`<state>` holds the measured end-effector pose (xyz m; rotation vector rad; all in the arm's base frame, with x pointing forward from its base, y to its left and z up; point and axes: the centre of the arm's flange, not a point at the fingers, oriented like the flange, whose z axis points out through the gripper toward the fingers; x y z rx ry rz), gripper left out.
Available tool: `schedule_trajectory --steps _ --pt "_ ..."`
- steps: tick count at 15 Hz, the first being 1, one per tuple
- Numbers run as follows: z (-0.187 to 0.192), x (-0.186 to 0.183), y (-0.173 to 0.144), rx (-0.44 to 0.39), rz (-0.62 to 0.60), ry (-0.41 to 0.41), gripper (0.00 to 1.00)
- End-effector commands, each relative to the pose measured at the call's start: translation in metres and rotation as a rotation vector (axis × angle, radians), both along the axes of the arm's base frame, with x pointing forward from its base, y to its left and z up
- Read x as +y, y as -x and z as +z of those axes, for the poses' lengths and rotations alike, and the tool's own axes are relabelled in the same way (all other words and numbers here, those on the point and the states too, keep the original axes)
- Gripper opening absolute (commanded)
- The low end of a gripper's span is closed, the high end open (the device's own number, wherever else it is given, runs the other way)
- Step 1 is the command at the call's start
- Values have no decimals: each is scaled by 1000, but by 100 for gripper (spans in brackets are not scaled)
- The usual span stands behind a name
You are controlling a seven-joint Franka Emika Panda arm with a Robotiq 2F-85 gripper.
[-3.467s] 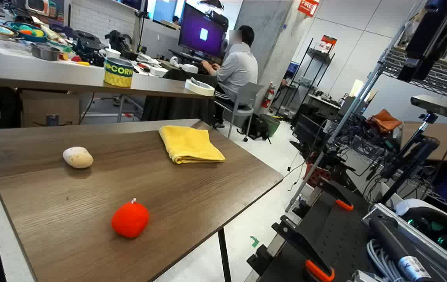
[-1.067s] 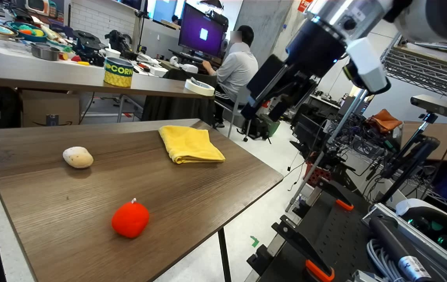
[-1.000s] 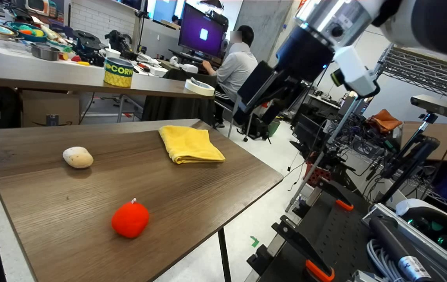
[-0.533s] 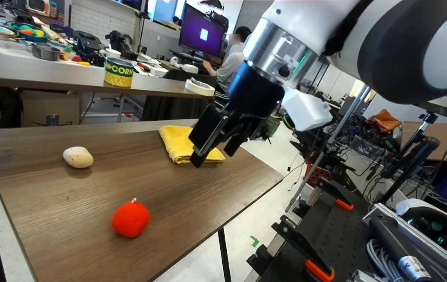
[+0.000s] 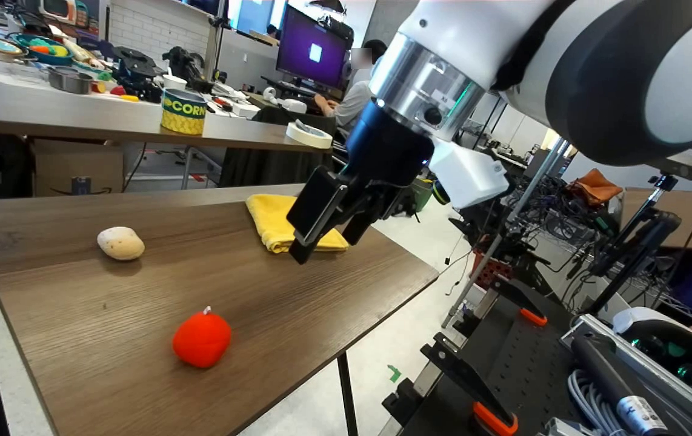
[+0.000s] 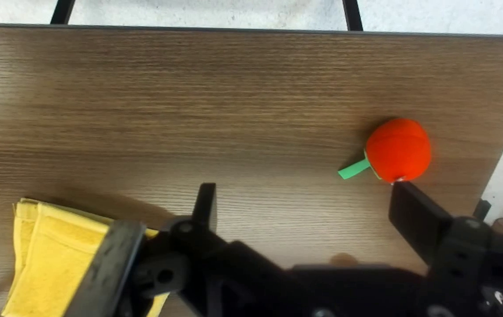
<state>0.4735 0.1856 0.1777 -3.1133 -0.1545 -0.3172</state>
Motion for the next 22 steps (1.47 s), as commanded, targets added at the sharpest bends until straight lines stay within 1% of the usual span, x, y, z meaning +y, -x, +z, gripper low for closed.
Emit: schedule_trajectory --steps 1,4,8,12,17,18,19,21,22 --pt "-25 19 -8 -25 25 4 100" --pt "-42 39 -15 -19 58 -1 100" --pt "-69 69 -35 -21 80 -6 100" --pt "-96 95 -51 -28 101 16 100" --pt "-128 120 -56 -24 132 30 100" --pt "-132 123 -55 -21 141 29 75" --pt "-134 126 -54 -14 146 25 74" --pt "-135 132 -51 9 150 11 58" --pt "-129 130 -52 13 151 1 50"
